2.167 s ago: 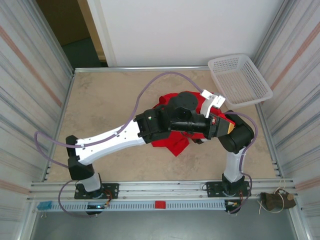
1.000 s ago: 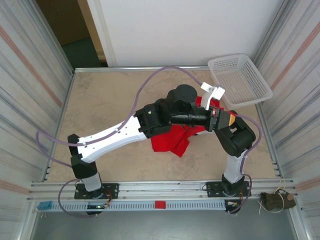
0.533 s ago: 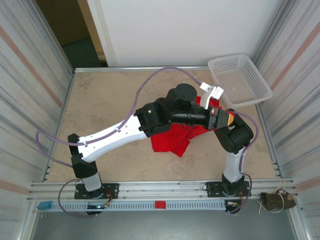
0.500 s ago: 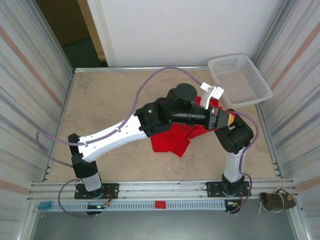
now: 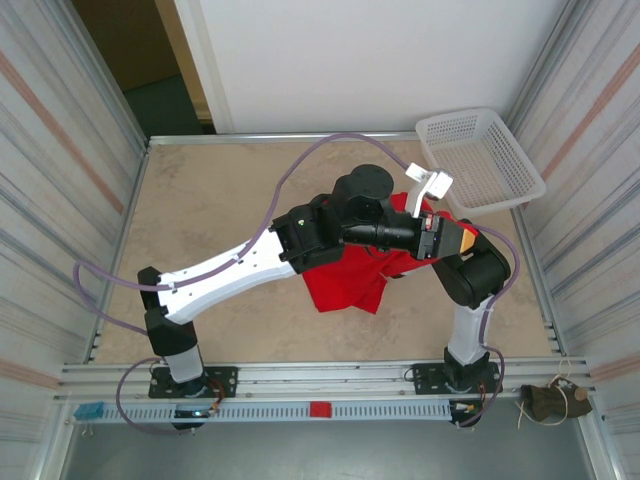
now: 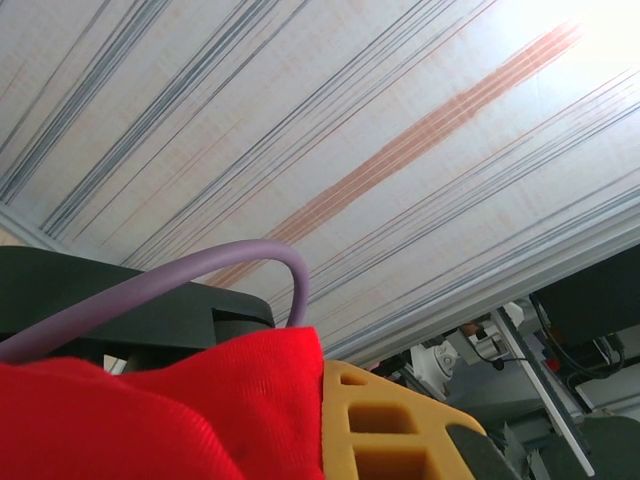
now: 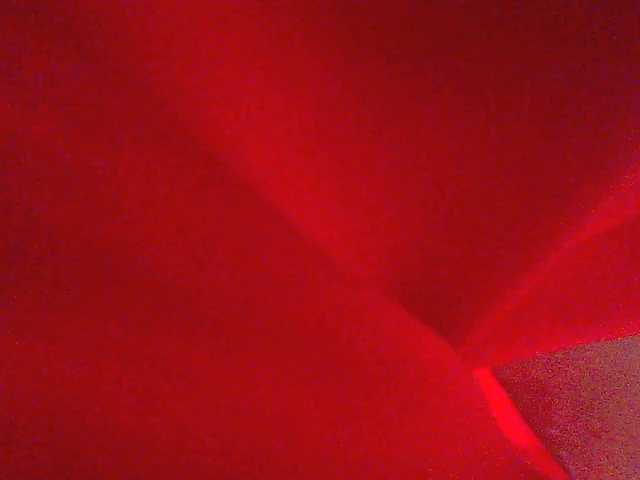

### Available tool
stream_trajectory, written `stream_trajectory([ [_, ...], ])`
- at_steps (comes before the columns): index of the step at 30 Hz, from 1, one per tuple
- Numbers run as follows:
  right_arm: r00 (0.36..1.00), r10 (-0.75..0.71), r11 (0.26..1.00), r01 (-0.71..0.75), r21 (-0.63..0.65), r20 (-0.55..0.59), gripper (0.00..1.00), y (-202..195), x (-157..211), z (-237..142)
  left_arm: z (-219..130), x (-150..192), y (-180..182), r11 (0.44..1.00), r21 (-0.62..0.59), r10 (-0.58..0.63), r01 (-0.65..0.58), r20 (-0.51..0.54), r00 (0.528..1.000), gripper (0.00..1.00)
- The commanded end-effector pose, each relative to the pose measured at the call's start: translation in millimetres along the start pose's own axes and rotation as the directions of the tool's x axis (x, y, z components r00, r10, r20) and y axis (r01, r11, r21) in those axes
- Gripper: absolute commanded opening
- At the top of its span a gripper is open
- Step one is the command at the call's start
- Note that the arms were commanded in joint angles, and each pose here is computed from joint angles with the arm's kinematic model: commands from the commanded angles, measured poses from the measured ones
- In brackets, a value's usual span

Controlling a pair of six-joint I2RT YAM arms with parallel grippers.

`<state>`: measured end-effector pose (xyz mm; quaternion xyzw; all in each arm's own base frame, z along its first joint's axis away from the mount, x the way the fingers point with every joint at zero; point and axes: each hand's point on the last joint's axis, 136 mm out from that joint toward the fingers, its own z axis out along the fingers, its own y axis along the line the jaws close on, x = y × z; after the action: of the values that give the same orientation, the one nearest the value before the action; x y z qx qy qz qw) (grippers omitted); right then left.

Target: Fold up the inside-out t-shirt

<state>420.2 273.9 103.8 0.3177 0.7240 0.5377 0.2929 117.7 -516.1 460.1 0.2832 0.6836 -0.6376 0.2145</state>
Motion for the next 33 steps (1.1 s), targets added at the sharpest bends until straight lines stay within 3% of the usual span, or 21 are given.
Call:
stream_trajectory([
  [1, 1.000, -0.001, 0.998, -0.001, -0.062, -0.024, 0.00, 13.6, 1.2, -2.3, -14.3, -17.8, -46.6, 0.987, 0.144, 0.060, -0.067, 0.052, 0.997, 0.00],
  [8, 1.000, -0.012, 1.000, 0.012, -0.023, -0.022, 0.00, 16.9, -1.9, -13.7, -25.4, -29.6, -32.1, 0.993, 0.094, 0.061, -0.070, 0.089, 0.994, 0.00],
  [11, 0.999, -0.028, 0.999, 0.029, 0.015, -0.029, 0.00, 14.7, -1.4, -23.5, -63.3, -57.1, 15.0, 0.995, -0.074, 0.074, -0.061, 0.190, 0.979, 0.00],
  [14, 0.997, -0.060, 0.997, 0.063, 0.053, -0.051, 0.00, 17.1, 1.1, -37.6, -126.4, -89.1, 80.9, 0.971, -0.238, 0.048, 0.031, 0.317, 0.947, 0.00],
  [18, 0.989, -0.124, 0.989, 0.129, 0.068, -0.079, 0.00, 36.7, 1.9, -58.8, -210.8, -101.0, 165.4, 0.895, -0.401, 0.013, 0.194, 0.458, 0.889, 0.00],
  [21, 0.974, -0.196, 0.978, 0.202, 0.042, -0.118, 0.00, 68.9, 5.3, -73.5, -256.5, -91.0, 218.5, 0.824, -0.483, -0.011, 0.298, 0.512, 0.859, 0.00],
  [27, 0.917, -0.368, 0.929, 0.357, -0.094, -0.152, 0.00, 167.6, 10.2, -103.1, -313.2, -61.8, 297.0, 0.685, -0.584, -0.046, 0.435, 0.561, 0.827, 0.00],
  [33, 0.882, -0.446, 0.882, 0.406, -0.238, -0.149, 0.00, 254.3, 15.8, -130.1, -336.2, -40.7, 367.5, 0.560, -0.652, -0.112, 0.510, 0.551, 0.827, 0.00],
])
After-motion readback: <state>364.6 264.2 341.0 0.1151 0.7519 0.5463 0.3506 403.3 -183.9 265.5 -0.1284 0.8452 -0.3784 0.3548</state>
